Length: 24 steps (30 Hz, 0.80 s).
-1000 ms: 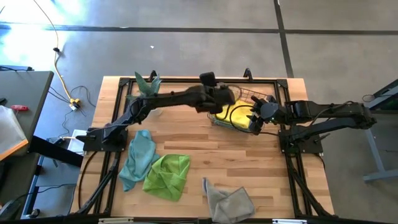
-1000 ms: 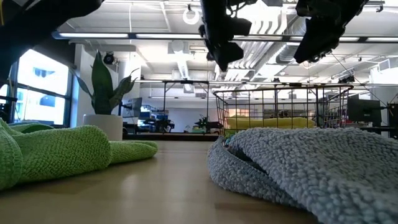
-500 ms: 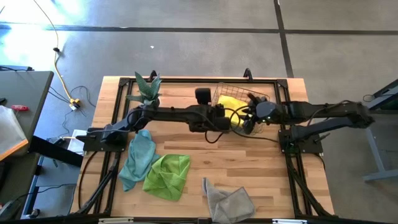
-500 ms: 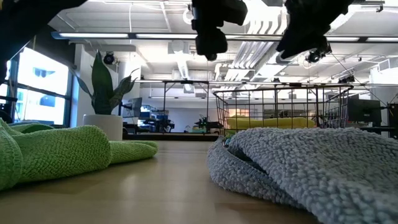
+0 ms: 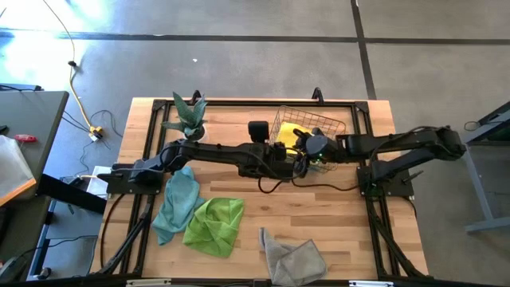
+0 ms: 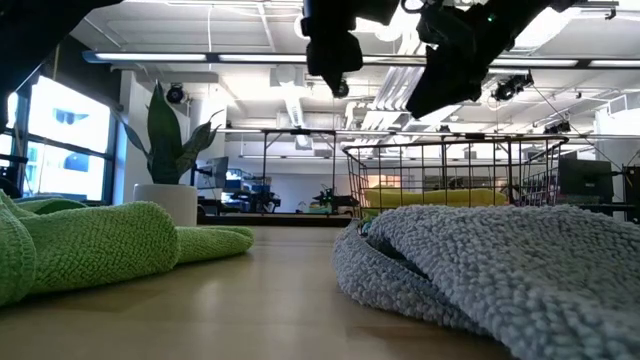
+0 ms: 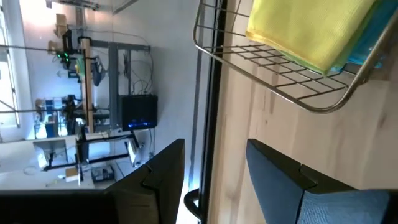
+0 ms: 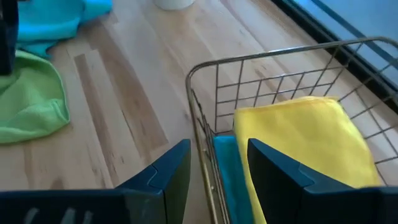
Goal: Fold microfiber towels
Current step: Adjust the wire basket
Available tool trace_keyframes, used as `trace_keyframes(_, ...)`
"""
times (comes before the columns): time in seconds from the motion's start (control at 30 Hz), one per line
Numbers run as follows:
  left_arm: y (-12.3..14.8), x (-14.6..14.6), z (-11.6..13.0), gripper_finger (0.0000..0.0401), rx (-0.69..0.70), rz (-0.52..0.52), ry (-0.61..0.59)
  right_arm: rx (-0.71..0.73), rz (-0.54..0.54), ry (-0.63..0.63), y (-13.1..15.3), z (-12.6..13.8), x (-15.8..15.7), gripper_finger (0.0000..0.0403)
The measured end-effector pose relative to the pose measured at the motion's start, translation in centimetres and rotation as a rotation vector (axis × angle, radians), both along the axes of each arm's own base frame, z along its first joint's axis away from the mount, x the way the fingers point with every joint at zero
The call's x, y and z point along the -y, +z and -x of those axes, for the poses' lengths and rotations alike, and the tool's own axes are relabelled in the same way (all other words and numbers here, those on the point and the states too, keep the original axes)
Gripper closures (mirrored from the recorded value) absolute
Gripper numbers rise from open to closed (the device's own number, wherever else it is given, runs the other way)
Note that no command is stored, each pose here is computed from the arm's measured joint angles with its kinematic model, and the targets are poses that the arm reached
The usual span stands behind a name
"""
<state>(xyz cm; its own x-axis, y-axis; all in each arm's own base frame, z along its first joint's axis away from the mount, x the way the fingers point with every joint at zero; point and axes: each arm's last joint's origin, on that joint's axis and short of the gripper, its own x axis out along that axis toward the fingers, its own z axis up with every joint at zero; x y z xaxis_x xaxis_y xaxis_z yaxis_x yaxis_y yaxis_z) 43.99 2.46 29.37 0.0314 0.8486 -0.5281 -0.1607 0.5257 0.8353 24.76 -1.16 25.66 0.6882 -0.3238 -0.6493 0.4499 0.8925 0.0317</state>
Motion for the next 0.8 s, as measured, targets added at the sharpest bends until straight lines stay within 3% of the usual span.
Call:
trace_keyframes(0.2, 0.6, 0.5, 0.3, 0.024, -0.031, 0.066, -0.046, 0.008, 0.014, -0.022, 0.1, 0.0, 0.9, 0.0251)
trace_keyframes(0.33, 3.7, 0.5, 2.3, 0.024, 0.041, 0.192, -0.07, -0.014, 0.012, -0.048, -0.4, -0.3, 1.5, 0.0251)
trace_keyframes(0.5, 9.0, 0.1, 8.3, 0.024, 0.201, 0.304, -0.027, -0.085, 0.04, 0.002, -1.6, -1.0, 1.8, 0.0251)
trace_keyframes(0.63, 12.0, 0.3, 14.2, 0.024, 0.414, 0.382, 0.059, -0.129, 0.064, 0.1, -2.3, -1.6, 1.7, 0.0251)
trace_keyframes(0.8, 12.3, 1.7, 19.1, 0.024, 0.6, 0.409, 0.101, -0.104, 0.073, 0.141, -3.1, -2.9, 1.8, 0.0251)
